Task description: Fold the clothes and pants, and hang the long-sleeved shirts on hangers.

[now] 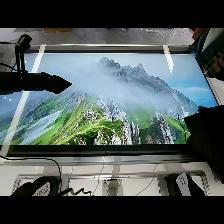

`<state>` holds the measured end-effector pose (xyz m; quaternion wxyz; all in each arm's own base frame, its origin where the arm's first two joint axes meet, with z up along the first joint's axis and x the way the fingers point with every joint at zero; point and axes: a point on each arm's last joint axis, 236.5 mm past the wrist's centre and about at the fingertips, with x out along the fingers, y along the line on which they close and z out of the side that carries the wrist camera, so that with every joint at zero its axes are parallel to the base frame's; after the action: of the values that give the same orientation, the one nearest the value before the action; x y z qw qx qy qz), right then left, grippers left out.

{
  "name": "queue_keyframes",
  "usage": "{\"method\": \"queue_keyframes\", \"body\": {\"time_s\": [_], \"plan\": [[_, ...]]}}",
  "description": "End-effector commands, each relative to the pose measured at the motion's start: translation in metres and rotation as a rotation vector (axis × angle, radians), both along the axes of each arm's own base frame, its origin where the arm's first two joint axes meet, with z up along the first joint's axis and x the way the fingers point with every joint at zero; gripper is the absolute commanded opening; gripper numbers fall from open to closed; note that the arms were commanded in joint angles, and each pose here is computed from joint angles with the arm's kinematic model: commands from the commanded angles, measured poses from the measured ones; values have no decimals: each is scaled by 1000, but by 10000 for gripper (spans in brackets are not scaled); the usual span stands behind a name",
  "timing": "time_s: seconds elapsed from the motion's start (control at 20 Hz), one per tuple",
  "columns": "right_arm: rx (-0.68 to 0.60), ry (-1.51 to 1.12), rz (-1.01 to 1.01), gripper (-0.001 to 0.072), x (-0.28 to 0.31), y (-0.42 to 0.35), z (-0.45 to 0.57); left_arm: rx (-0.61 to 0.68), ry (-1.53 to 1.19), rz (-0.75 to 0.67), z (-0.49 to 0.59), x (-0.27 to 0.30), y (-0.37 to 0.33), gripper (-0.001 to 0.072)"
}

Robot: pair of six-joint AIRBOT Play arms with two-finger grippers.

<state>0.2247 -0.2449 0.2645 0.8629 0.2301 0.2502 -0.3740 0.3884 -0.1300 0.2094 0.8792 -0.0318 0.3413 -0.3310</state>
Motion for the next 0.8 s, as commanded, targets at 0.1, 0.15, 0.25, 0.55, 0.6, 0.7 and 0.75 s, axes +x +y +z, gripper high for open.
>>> {"method": "queue_keyframes", "body": {"time_s": [0.1,0.15,0.25,0.55,0.6,0.7,0.75], "plan": [[95,122,-499,47,-142,-26,-17,-19,-19,-9,10,-4,-5,626],[140,58,-546,69,-140,-25,-18,-18,-19,-9,10,-4,-5,626],[168,20,-543,504,-133,-22,-19,-18,-19,-9,10,-4,-5,626],[214,-53,-460,536,-106,-13,-16,-18,-19,-9,9,-4,-5,625],[218,-71,-424,409,-97,-10,-14,-18,-19,-9,10,-4,-5,625],[196,-60,-236,174,-62,4,-11,-18,-19,-9,10,-4,-5,626],[166,-38,-109,92,-40,15,-10,-18,-19,-9,9,-4,-5,626]]}}
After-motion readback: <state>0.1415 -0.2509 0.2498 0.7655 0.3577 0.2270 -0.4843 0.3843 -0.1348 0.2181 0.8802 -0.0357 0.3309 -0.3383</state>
